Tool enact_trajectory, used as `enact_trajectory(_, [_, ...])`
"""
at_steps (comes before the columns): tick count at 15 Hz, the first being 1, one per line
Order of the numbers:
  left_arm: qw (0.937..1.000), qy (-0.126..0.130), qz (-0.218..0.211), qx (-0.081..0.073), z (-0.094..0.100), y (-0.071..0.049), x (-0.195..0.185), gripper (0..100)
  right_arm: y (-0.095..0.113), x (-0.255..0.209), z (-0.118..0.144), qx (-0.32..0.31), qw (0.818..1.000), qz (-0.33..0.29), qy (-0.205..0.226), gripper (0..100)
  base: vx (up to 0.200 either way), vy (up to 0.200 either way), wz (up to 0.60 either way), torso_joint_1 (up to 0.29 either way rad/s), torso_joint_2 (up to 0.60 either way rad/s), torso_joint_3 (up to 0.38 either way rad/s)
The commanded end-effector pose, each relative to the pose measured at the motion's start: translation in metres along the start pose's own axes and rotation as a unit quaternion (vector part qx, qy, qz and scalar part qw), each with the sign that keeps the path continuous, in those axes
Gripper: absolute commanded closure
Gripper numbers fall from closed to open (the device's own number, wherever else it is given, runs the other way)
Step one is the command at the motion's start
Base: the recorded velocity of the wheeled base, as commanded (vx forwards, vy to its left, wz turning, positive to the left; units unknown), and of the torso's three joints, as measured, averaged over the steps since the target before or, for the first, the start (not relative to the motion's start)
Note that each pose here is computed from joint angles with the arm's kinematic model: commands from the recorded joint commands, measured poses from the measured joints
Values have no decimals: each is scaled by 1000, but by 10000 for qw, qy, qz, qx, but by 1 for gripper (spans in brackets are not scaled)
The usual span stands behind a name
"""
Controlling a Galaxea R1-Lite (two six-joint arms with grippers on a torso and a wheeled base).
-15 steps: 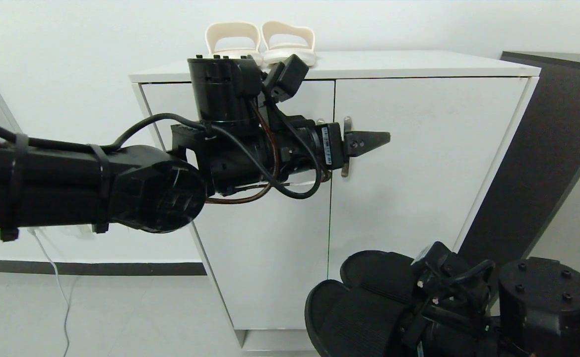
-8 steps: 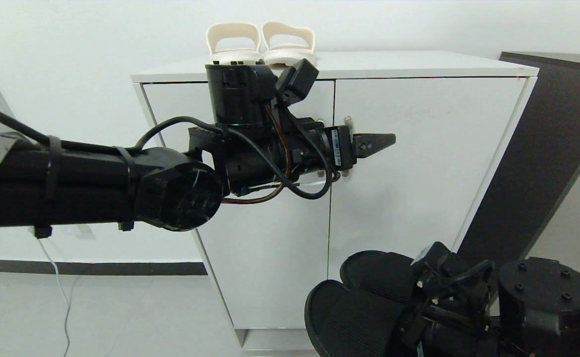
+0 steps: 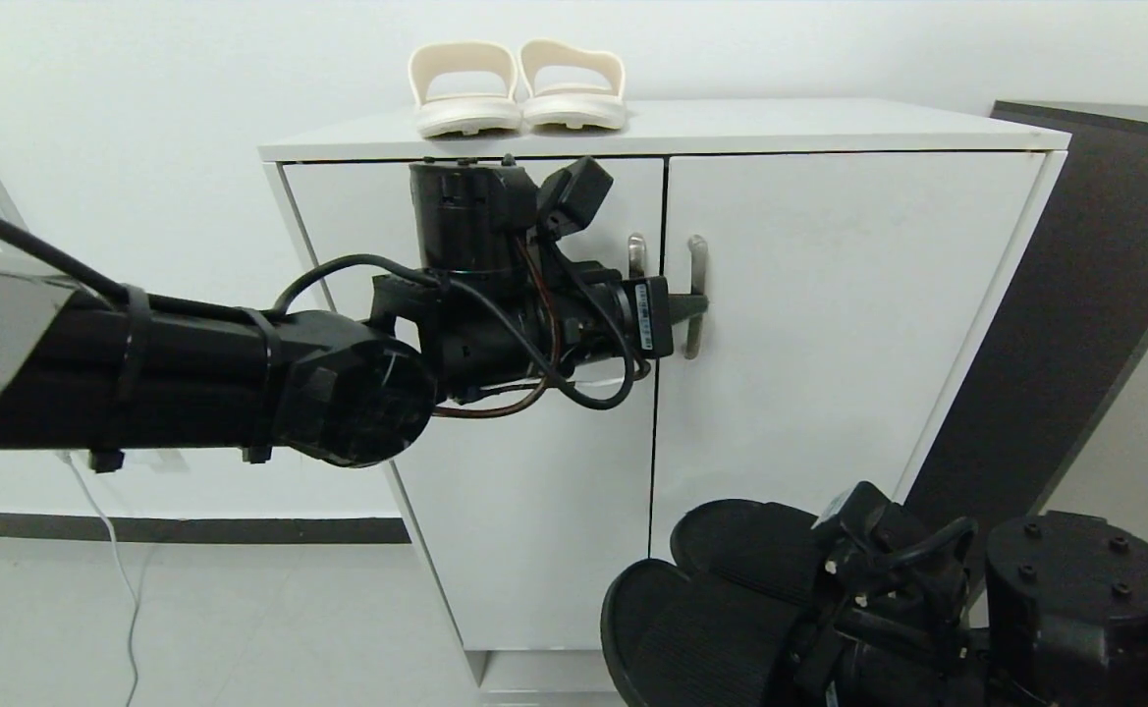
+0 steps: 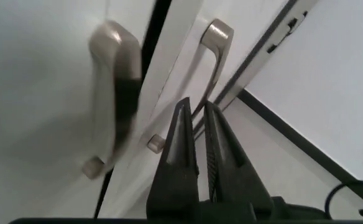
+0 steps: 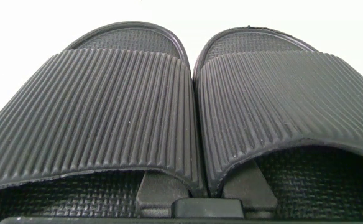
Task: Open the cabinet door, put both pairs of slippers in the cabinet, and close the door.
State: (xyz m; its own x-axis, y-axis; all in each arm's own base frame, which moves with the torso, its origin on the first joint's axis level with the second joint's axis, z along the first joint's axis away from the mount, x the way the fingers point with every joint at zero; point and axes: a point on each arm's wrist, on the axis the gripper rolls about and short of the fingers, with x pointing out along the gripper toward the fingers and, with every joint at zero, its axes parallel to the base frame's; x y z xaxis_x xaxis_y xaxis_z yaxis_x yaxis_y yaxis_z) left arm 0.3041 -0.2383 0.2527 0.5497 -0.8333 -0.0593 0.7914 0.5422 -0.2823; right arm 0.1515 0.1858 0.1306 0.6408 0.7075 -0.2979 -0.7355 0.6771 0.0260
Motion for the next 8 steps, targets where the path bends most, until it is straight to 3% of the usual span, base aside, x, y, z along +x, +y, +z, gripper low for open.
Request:
enact_trajectory(1, [9999,2,-139,12,2,-15,-15,100,1,-4,-3,-6,9998,197,51,100,0,0,0,0,0,0])
enact_trajectory(5, [9991,82,-411,35,-1,-43,-40,100,9,-19,-7,-74,9967,810,61,100,0,0,0,0,0,0])
enact_trajectory(8, [9986,93,-526,59,-3,-60,-61,100,11,-23,-13,-177,9957,896,158,100,0,0,0,0,0,0])
